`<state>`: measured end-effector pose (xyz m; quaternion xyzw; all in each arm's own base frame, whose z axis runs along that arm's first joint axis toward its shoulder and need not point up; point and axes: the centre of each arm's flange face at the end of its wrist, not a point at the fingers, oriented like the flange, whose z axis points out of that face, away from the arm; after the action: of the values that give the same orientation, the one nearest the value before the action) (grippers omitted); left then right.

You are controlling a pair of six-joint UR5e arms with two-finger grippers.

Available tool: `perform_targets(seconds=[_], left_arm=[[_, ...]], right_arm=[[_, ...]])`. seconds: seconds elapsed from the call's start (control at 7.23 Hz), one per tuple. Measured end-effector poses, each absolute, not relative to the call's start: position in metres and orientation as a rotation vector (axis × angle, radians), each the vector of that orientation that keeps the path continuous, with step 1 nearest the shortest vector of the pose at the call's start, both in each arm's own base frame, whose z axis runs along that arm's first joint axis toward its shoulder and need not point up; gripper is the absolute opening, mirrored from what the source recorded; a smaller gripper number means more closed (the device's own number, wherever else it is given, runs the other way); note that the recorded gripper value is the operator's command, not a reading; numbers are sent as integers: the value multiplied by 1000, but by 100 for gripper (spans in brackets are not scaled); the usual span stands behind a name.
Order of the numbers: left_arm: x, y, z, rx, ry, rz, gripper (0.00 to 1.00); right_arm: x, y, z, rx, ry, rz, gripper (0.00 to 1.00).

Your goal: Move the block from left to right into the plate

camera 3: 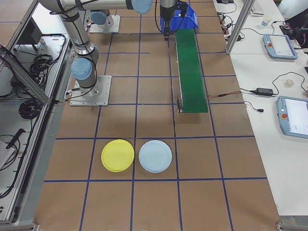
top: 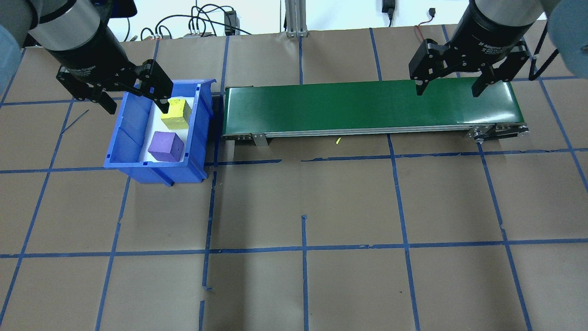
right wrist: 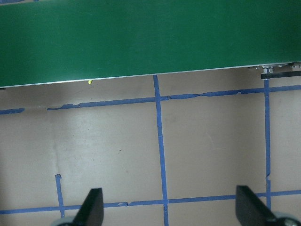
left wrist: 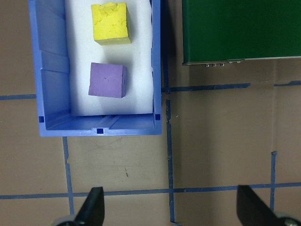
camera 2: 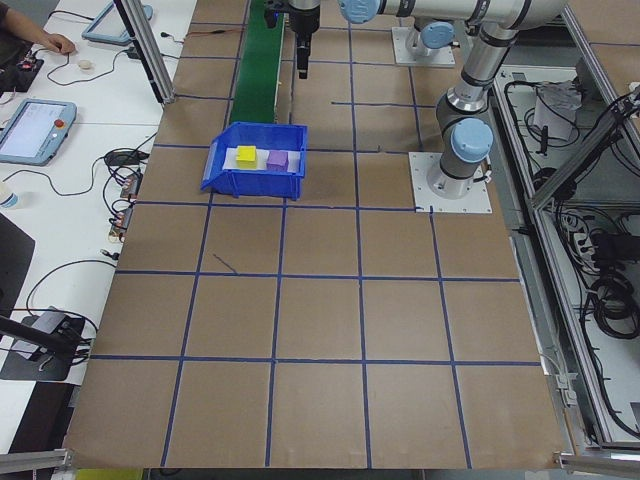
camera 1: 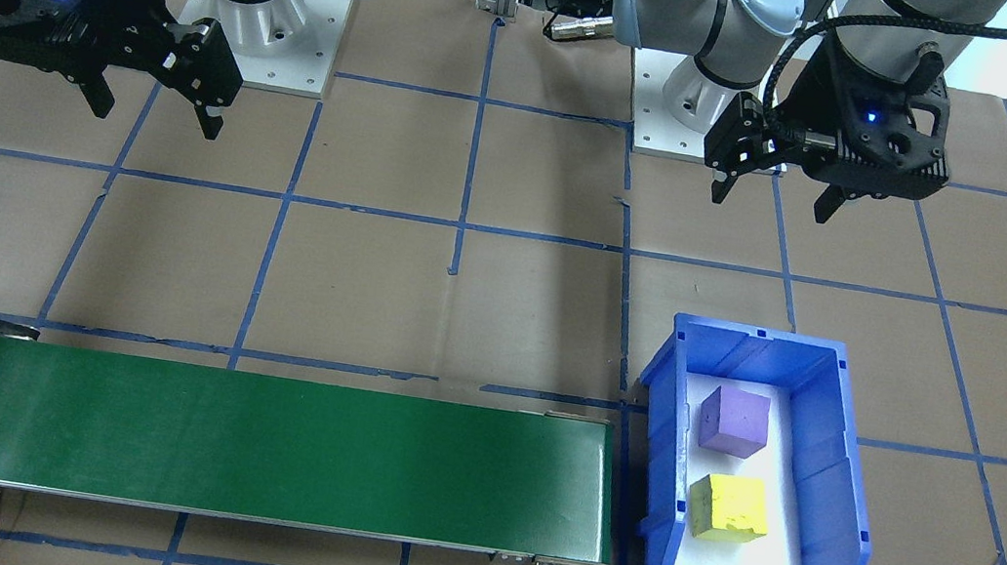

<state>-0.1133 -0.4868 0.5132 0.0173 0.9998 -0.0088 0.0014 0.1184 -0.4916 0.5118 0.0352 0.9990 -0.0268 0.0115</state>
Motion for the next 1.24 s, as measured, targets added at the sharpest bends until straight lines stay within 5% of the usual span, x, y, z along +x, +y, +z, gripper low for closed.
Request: perform_targets(seconds=[0.55,1.24], left_arm=[[-81,-503,496,25,3122,16,100],[-25,-578,360,161,3129,120,100]], right_arm=[[120,-491,511,107,3116,-82,100],[119,-491,511,107,3116,-77,100]])
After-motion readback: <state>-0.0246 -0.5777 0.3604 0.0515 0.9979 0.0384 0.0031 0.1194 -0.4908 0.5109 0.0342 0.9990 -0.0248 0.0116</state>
